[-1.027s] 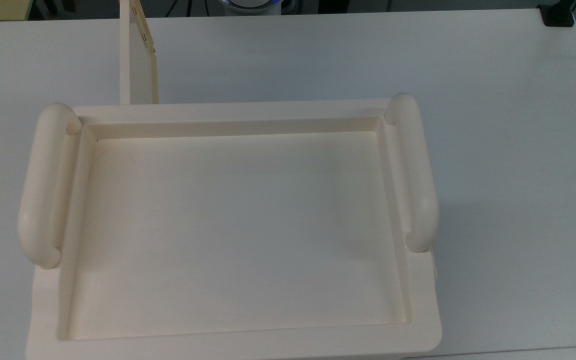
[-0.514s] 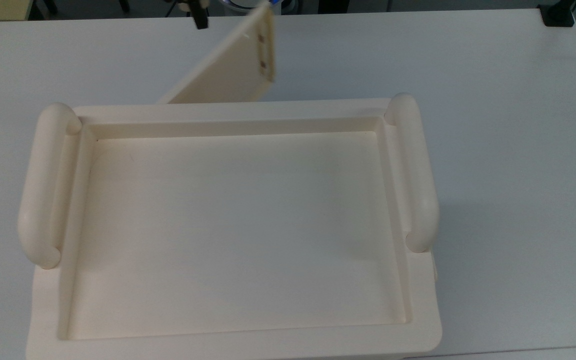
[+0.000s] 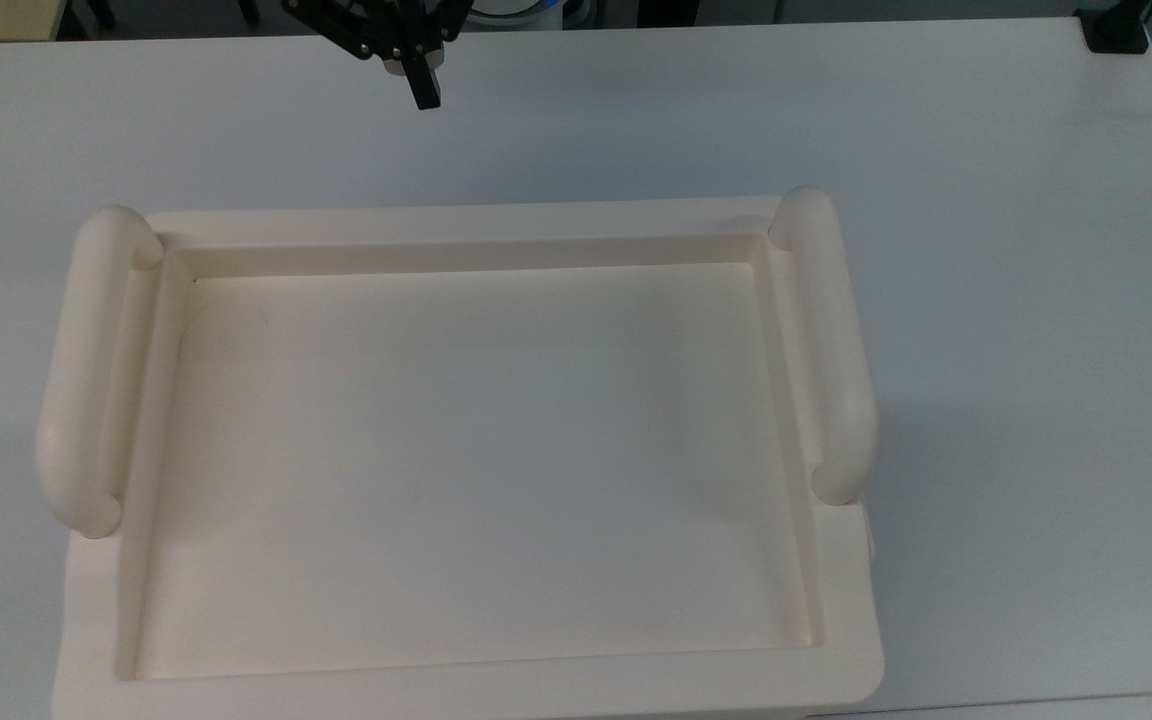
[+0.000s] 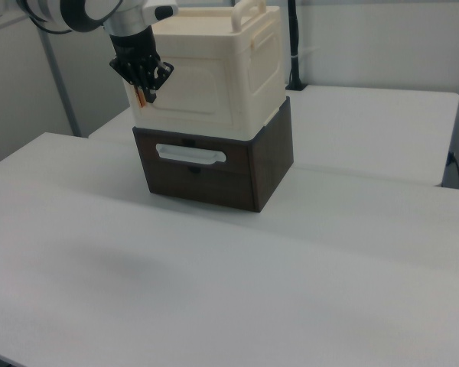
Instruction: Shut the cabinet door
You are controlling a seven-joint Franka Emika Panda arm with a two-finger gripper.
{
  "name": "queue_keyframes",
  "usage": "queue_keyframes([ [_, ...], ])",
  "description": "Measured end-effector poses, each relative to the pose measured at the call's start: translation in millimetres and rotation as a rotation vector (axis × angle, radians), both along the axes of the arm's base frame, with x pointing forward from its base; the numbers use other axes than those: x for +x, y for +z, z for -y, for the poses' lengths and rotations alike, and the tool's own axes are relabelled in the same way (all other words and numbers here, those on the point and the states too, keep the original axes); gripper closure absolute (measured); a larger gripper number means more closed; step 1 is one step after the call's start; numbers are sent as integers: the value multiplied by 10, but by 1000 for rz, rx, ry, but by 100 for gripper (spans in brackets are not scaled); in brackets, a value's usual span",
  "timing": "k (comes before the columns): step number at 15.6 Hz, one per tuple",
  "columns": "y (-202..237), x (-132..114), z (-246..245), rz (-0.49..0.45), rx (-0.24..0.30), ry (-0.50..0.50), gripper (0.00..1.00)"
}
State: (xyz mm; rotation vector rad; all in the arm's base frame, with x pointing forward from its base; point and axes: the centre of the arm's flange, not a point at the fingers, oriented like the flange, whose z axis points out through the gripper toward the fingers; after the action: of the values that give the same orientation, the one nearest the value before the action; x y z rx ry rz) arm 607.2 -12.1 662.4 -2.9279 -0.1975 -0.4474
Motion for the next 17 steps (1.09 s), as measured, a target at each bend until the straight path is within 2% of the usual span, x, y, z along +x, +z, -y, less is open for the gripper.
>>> queue_keyframes([
  [6,-98,226,-258,79,15,-39,99],
  [8,-174,289,-366,83,3,-47,99],
  [10,-302,324,-452,61,-38,-58,99],
  [13,-631,318,-659,2,-137,-83,99],
  [17,-962,185,-700,-152,-206,-113,99],
])
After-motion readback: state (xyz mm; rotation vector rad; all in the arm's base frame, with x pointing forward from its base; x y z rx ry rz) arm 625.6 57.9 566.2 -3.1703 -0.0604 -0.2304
